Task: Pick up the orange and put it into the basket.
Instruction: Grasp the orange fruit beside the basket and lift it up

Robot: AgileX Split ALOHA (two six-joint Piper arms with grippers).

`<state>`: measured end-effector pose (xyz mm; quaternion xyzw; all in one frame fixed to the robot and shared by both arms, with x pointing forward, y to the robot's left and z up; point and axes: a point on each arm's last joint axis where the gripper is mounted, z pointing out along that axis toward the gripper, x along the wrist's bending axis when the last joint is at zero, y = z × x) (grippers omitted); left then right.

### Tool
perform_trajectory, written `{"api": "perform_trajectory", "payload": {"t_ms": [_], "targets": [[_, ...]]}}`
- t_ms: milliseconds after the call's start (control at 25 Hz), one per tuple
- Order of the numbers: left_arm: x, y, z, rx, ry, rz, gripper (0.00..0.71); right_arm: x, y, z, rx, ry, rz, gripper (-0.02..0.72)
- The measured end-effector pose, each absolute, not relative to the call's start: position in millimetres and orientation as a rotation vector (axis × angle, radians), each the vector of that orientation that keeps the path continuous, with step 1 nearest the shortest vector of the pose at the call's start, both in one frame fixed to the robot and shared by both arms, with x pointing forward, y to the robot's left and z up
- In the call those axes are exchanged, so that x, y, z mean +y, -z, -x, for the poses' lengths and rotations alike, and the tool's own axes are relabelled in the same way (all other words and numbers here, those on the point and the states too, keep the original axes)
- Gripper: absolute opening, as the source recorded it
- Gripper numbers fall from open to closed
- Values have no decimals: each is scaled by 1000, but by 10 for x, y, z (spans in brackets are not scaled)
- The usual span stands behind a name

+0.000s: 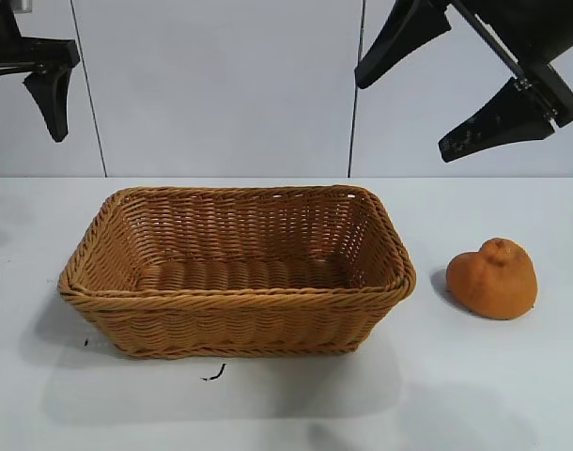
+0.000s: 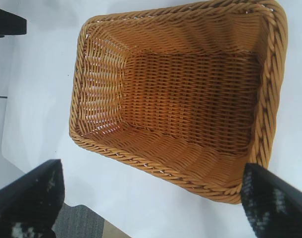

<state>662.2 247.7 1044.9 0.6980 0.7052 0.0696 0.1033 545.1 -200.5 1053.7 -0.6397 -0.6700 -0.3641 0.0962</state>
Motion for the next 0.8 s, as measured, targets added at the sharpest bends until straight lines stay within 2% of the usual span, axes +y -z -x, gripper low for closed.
{"api": "perform_trajectory", "payload": {"t_ms": [200, 440, 600, 800], "targets": [[2512, -10634, -6306, 2056, -211, -2081, 645, -2005, -10537, -5451, -1985, 1079, 1895, 696], [2599, -10809, -5620, 2014, -208, -2145, 646, -2006, -10536, -5451, -1986, 1078, 1895, 696], [2670, -10835, -5050, 1999, -203, -2170, 646, -2006, -10536, -5451, -1986, 1078, 1895, 696], [2760, -10710, -4325, 2000, -196, -2179, 646, -2006, -10536, -5451, -1986, 1078, 1895, 696]]}}
